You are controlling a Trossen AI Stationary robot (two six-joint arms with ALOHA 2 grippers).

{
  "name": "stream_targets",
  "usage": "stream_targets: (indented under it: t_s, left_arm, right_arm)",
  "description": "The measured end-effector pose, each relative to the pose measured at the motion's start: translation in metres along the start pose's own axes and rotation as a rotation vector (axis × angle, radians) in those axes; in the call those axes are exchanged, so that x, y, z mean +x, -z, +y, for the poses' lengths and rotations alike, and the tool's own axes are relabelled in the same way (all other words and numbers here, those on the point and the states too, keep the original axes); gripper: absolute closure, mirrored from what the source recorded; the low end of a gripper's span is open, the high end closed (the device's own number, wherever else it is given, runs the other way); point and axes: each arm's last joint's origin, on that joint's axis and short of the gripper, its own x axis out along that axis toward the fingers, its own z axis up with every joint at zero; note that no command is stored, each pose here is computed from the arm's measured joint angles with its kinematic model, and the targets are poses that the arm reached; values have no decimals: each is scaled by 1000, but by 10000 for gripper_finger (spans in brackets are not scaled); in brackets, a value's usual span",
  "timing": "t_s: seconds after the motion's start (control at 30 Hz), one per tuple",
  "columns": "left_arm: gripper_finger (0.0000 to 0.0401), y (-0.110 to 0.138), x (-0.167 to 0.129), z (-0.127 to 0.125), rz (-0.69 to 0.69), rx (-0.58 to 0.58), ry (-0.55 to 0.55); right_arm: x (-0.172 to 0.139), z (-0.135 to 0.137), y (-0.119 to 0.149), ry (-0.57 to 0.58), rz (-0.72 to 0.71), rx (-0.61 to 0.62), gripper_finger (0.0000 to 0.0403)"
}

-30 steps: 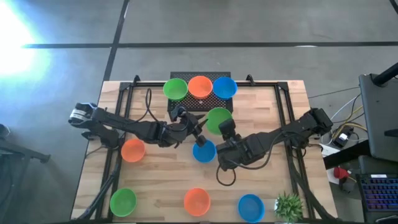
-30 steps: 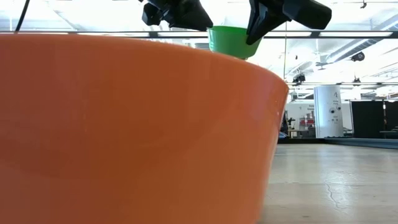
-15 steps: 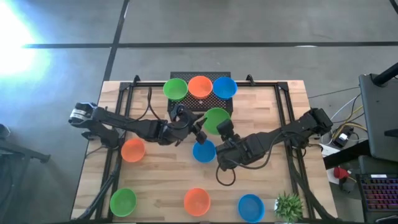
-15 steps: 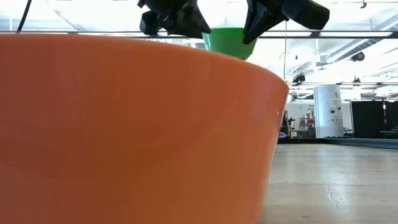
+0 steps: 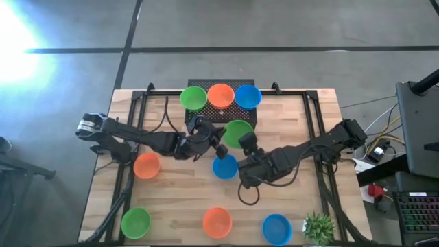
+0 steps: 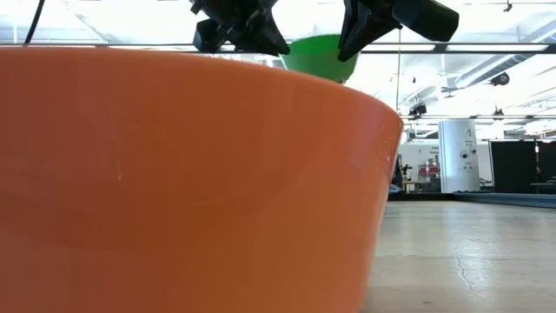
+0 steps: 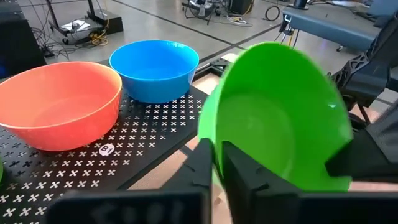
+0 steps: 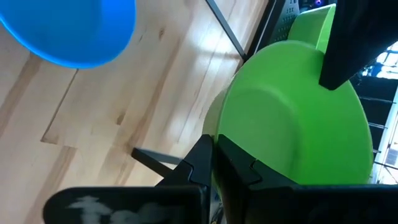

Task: Pick & Place Mini bowls
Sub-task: Stack the top green bowl on the green bowl on the shelf

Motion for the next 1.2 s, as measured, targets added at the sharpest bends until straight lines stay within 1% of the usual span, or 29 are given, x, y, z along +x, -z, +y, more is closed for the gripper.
stream_targets:
  t_s: [0.13,0.37,0.5,0.67,1.03,1.2]
  left_arm:
    - [396,0,0,0,2,0,2]
    - [399,0,0,0,3,3,4]
    - [400,1,0,0,5,4,3]
    - [401,1,0,0,9,11,0]
    - [401,2,0,0,19,10,6]
    - [401,-4,-1,0,27,17,0]
  right_arm:
    - [0,0,0,1,-2,1,392]
    - [0,0,0,1,-1,23,391]
    - [0,0,0,2,-1,23,380]
    - [0,0,0,2,0,17,350]
    - [-7,5,-3,7,-25,-10,266]
    - [-14,11,-6,6,-49,0,245]
